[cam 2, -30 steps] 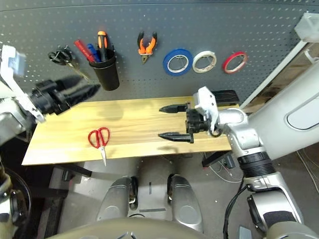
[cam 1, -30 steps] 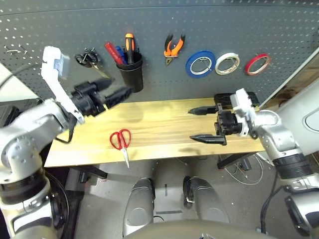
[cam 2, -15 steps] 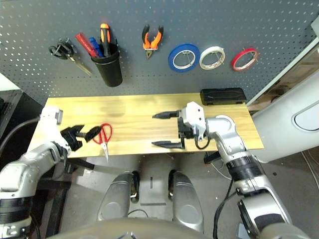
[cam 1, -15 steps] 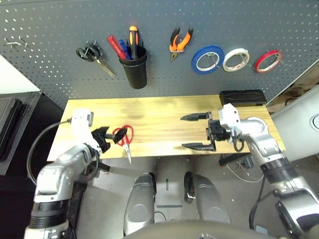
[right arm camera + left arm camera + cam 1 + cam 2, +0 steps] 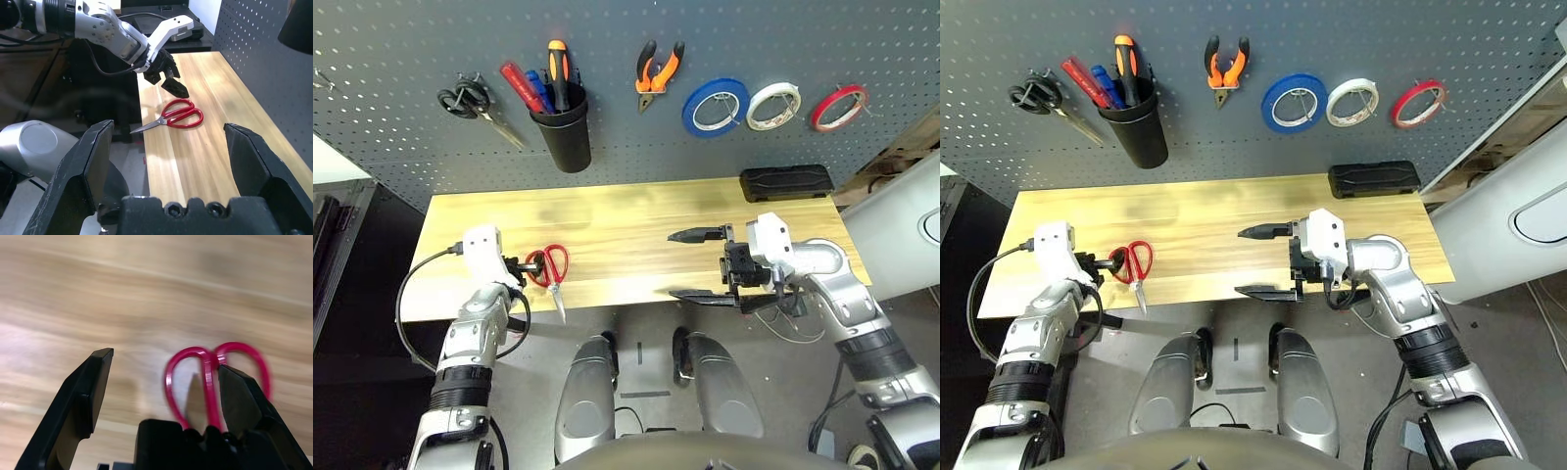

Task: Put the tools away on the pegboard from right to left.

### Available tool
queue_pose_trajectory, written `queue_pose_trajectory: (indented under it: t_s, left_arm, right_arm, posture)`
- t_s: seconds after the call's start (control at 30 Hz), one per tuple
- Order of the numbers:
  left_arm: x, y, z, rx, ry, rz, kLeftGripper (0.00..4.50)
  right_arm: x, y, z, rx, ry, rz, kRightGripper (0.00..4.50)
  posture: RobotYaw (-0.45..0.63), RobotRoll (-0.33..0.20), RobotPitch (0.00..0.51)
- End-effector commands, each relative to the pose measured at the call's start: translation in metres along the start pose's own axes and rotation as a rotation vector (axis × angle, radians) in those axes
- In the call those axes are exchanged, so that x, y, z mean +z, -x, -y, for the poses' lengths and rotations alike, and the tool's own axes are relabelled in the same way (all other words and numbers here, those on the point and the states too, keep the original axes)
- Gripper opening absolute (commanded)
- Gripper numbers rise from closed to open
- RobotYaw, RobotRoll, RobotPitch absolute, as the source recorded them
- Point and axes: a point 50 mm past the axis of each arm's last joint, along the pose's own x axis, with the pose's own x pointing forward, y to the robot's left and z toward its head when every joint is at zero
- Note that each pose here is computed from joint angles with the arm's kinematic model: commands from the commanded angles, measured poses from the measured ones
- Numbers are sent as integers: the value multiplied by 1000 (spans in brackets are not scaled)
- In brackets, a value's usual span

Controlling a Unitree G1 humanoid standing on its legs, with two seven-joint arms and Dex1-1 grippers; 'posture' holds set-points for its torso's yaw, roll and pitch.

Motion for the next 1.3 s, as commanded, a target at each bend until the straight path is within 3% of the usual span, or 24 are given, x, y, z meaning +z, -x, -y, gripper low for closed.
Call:
queue_pose_trajectory:
  t_s: [0.03,0.43,0.47,0.6,0.87,1.1,1.3]
  left_arm:
    - [-13,0,-4,34,1,-39,4469]
    - [-37,-3,0,69,5,-106,4469]
    - [-38,-3,-1,76,1,-115,4310]
    - [-40,-5,2,69,-3,-123,3188]
    - [-27,-7,5,52,10,-70,63]
    - [-15,-7,6,40,24,-19,21]
    - [12,-4,5,25,30,80,21]
  right_arm:
    - [2,1,-4,8,-10,-1,4500]
    - [12,16,3,-25,-3,-26,4500]
    - [13,17,3,-27,-1,-29,4500]
    - [15,21,5,-30,5,-36,4500]
    - [15,22,11,-32,13,-42,4500]
    - [17,27,16,-43,6,-27,4500]
    - [22,32,21,-41,0,3,4500]
  posture:
    - [-116,0,284]
    - [-124,0,291]
    - [-124,0,290]
    - [-126,0,288]
    - [-108,0,271]
    - [-95,0,256]
    - [-76,0,227]
